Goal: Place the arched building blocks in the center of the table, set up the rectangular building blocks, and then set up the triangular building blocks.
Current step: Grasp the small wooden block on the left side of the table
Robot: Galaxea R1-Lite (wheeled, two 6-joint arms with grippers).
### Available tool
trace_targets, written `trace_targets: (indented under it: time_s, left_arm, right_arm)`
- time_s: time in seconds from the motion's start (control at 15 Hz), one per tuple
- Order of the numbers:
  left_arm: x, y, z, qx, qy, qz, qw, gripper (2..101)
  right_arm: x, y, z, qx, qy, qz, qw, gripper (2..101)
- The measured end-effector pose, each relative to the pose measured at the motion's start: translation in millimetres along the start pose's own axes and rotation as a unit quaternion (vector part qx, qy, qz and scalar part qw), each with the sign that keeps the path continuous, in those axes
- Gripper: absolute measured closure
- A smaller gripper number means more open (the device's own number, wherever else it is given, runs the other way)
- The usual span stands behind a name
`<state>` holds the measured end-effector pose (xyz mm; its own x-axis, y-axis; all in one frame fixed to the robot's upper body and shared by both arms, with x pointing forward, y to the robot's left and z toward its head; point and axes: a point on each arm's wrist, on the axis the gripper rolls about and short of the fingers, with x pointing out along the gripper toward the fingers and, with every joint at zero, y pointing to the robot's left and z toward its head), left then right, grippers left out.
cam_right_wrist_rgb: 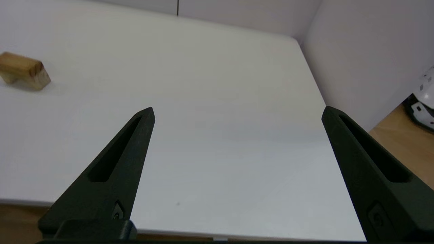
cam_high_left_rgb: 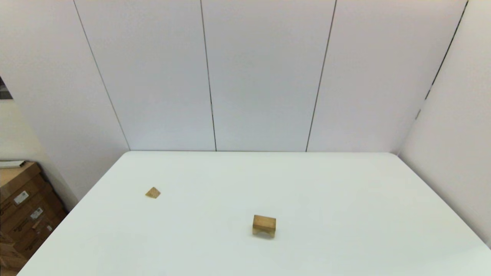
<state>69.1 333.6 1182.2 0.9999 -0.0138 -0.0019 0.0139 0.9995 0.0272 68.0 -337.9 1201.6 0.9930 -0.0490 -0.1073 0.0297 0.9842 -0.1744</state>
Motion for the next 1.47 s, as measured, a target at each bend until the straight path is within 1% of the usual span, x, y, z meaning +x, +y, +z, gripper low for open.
trace_targets:
  time_s: [0.13,0.2,0.33,0.6,0.67,0.8,0.87,1.47]
  left_arm:
    - [0.0,0.0,0.0,0.0,0.0,0.0,1.0,5.4]
    - [0.0,0.0,0.0,0.0,0.0,0.0,1.0,5.4]
    - [0.0,0.0,0.0,0.0,0.0,0.0,1.0,5.4]
    - [0.0,0.0,0.0,0.0,0.0,0.0,1.0,5.4]
    - [0.0,0.0,0.0,0.0,0.0,0.0,1.0,5.4]
    - [0.0,0.0,0.0,0.0,0.0,0.0,1.0,5.4]
    - [0.0,0.0,0.0,0.0,0.0,0.0,1.0,5.4]
    - [0.0,0.0,0.0,0.0,0.0,0.0,1.0,5.4]
  right_arm:
    - [0.4,2.4,-6.6,0.006,-0.048,0.017,0.9987,5.2]
    - [1.3,3.5,-9.9,0.009,-0.061,0.025,0.9978,5.1]
    - [2.6,5.2,-16.3,0.022,-0.06,0.037,0.9973,5.0]
    - [2.9,5.5,-18.6,0.034,-0.059,0.035,0.9971,5.0]
    - [2.8,5.5,-18.6,0.041,-0.059,0.035,0.9968,5.0]
    - [2.8,5.3,-18.5,0.069,-0.059,0.033,0.9954,5.0]
    - [2.8,5.2,-18.5,0.077,-0.059,0.031,0.9949,5.0]
    - [2.8,5.1,-18.4,0.079,-0.058,0.03,0.9947,5.0]
